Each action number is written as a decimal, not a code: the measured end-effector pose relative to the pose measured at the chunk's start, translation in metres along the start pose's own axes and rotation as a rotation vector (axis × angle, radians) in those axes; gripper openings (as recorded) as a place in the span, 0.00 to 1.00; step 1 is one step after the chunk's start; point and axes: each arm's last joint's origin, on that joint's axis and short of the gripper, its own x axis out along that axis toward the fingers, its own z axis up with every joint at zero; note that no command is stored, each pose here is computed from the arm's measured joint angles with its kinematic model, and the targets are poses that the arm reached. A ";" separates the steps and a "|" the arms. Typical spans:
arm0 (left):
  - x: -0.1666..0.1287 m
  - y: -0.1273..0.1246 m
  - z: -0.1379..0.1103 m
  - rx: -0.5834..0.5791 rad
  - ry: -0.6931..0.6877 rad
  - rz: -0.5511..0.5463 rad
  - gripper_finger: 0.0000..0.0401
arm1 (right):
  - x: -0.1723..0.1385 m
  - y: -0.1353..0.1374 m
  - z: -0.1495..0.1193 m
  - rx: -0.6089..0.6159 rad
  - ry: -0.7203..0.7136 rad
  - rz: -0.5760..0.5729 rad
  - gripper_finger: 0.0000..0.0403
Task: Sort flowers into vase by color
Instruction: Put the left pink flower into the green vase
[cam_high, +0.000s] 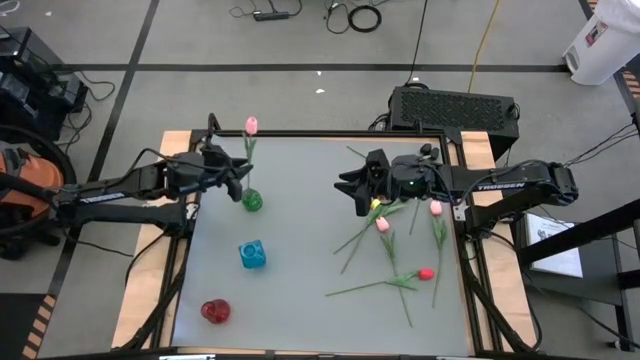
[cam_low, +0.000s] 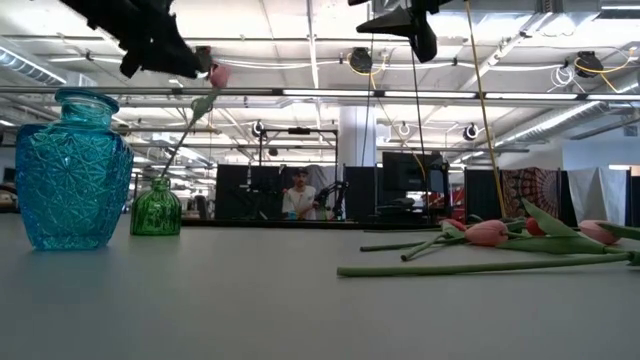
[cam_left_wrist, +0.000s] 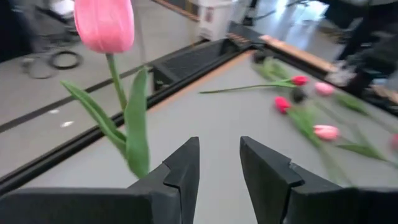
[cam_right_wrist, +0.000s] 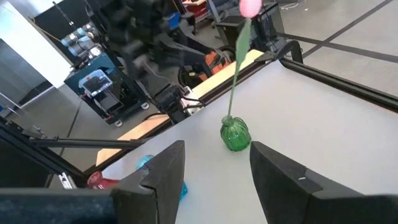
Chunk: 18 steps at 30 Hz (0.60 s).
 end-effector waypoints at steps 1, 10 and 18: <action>-0.002 -0.001 0.003 -0.003 -0.001 -0.027 0.31 | 0.000 0.000 0.000 0.000 0.005 -0.004 0.43; -0.017 -0.012 0.033 -0.038 -0.088 -0.276 0.31 | 0.000 -0.004 -0.006 0.003 0.063 -0.037 0.43; -0.030 -0.015 0.060 -0.054 -0.293 -0.286 0.31 | -0.003 -0.009 -0.022 0.145 0.290 -0.021 0.43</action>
